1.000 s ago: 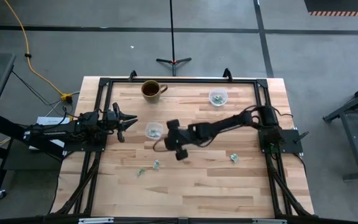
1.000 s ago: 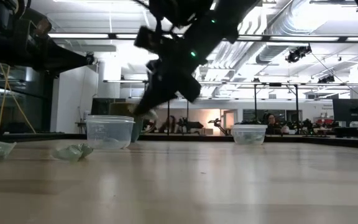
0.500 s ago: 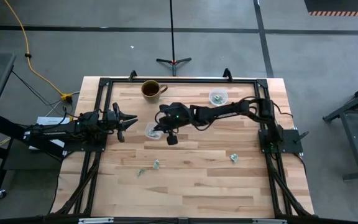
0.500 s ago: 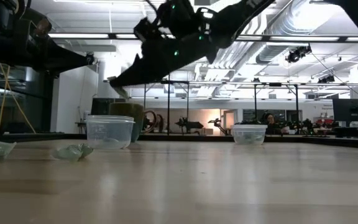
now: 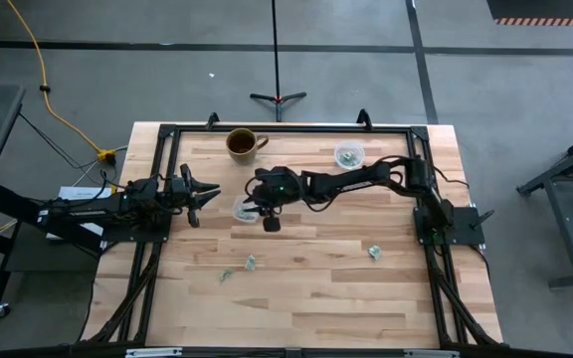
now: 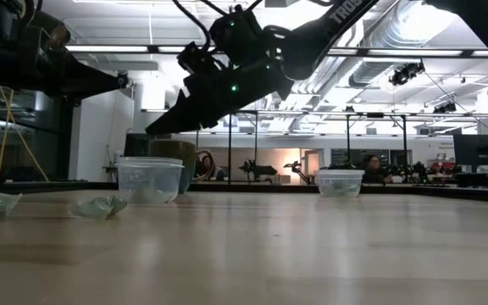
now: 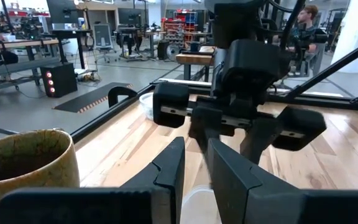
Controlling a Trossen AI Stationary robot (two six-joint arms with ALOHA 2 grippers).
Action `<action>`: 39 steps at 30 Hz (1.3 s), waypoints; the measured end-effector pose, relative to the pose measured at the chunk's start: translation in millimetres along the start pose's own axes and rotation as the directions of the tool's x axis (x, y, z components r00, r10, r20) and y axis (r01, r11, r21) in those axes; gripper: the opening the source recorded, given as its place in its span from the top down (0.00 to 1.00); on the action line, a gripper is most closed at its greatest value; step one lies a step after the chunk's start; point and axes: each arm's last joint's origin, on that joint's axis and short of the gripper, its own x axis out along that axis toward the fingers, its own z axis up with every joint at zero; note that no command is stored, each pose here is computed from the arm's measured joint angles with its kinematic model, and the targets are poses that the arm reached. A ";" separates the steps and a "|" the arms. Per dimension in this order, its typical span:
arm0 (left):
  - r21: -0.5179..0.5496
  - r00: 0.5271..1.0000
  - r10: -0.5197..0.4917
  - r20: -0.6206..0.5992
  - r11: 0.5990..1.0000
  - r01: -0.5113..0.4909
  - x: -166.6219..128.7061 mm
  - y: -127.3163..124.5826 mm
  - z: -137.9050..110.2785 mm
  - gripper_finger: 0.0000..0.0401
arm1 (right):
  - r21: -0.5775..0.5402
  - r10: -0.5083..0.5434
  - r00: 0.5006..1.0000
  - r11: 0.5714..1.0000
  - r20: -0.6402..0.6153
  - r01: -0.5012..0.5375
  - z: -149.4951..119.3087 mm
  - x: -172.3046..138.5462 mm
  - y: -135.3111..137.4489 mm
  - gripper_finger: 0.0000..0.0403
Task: Pick and place Stevia / Truvia into bins
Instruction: Put the stevia packet into the bottom container
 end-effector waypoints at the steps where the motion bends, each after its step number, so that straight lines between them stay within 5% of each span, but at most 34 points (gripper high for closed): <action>1: 0.000 1.000 0.000 0.000 1.000 0.000 0.0 0.0 0.0 0.74 | 0.004 -0.018 1.000 1.000 -0.008 0.018 -0.1 -0.4 -0.7 0.68; 8: 0.000 1.000 0.002 -0.001 1.000 -0.002 0.0 0.0 -0.1 0.74 | 0.044 0.069 0.981 0.997 -0.182 -0.062 27.9 -47.7 0.8 0.53; 13: 0.000 1.000 0.002 -0.001 1.000 -0.002 0.0 0.1 -0.1 0.74 | 0.141 0.164 0.864 0.984 -0.477 -0.110 32.8 -93.1 31.4 0.51; 16: 0.000 1.000 0.002 -0.001 1.000 -0.002 0.0 0.1 -0.1 0.74 | 0.219 0.165 0.745 0.975 -0.647 -0.026 31.4 -117.4 53.2 0.53; 21: 0.000 1.000 0.002 -0.001 1.000 -0.002 0.0 0.1 -0.1 0.74 | 0.294 0.174 0.418 0.924 -0.892 0.242 12.5 -145.8 88.6 0.57; 25: 0.000 1.000 0.002 -0.001 1.000 -0.002 0.0 0.0 -0.1 0.74 | 0.247 0.137 0.295 0.892 -0.946 0.379 0.6 -158.8 115.2 0.57; 28: 0.000 1.000 0.001 -0.001 1.000 -0.001 0.0 0.0 -0.1 0.74 | 0.275 0.166 0.272 0.858 -0.948 0.433 -9.6 -169.6 131.3 0.56; 35: 0.000 1.000 0.001 -0.001 1.000 -0.001 0.0 0.0 -0.1 0.74 | 0.403 0.203 0.405 0.763 -0.892 0.505 -42.1 -198.4 153.4 0.50; 39: 0.000 1.000 0.001 -0.001 1.000 -0.001 0.0 0.0 -0.1 0.74 | 0.430 0.188 0.433 0.700 -0.881 0.570 -64.6 -221.4 156.2 0.47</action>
